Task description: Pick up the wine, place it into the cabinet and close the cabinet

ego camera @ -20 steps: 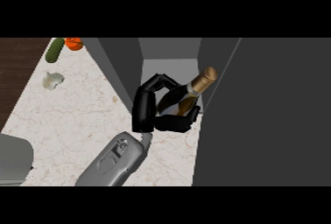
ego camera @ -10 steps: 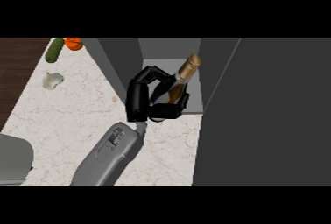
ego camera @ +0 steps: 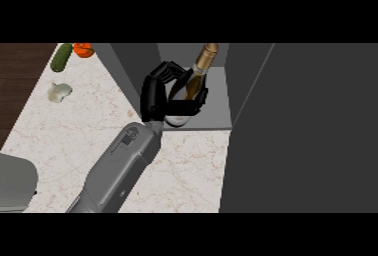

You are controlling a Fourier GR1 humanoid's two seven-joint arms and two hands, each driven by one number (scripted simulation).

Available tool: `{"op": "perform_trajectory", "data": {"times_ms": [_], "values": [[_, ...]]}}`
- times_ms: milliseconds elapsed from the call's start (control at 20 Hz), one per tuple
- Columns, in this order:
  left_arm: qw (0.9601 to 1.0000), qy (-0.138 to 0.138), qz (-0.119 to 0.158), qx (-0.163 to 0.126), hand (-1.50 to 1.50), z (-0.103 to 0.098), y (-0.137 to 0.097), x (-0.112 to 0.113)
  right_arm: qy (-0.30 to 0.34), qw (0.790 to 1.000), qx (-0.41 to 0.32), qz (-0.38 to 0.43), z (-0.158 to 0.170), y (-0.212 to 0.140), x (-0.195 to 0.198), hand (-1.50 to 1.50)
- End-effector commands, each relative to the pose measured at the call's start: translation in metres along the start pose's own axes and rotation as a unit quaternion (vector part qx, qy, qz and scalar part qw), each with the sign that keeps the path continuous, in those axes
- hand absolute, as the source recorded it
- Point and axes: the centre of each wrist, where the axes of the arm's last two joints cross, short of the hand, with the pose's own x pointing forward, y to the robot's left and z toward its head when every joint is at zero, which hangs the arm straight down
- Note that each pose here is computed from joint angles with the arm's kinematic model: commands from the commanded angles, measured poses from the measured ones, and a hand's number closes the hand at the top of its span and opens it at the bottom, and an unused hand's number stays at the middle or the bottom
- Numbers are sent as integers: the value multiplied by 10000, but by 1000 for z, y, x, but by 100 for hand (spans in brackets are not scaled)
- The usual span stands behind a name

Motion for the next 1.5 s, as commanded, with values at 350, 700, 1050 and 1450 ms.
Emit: {"op": "perform_trajectory", "data": {"times_ms": [350, 700, 1050, 1450], "values": [[9993, 195, -257, 181, 150, -31, -7, -8, -223, 9989, 263, -308, 22, -1, 8, -150], [9974, -229, -633, 265, 150, -50, -2, -10, -224, 9992, 202, -269, 21, 6, 13, -150], [9957, -387, -649, 542, 150, -63, 3, -6, -302, 9988, 179, -338, 13, 3, -7, -150], [9967, -1, -304, 754, 150, -72, -4, 0, -203, 9986, 344, -349, 17, 0, -3, -150]]}}
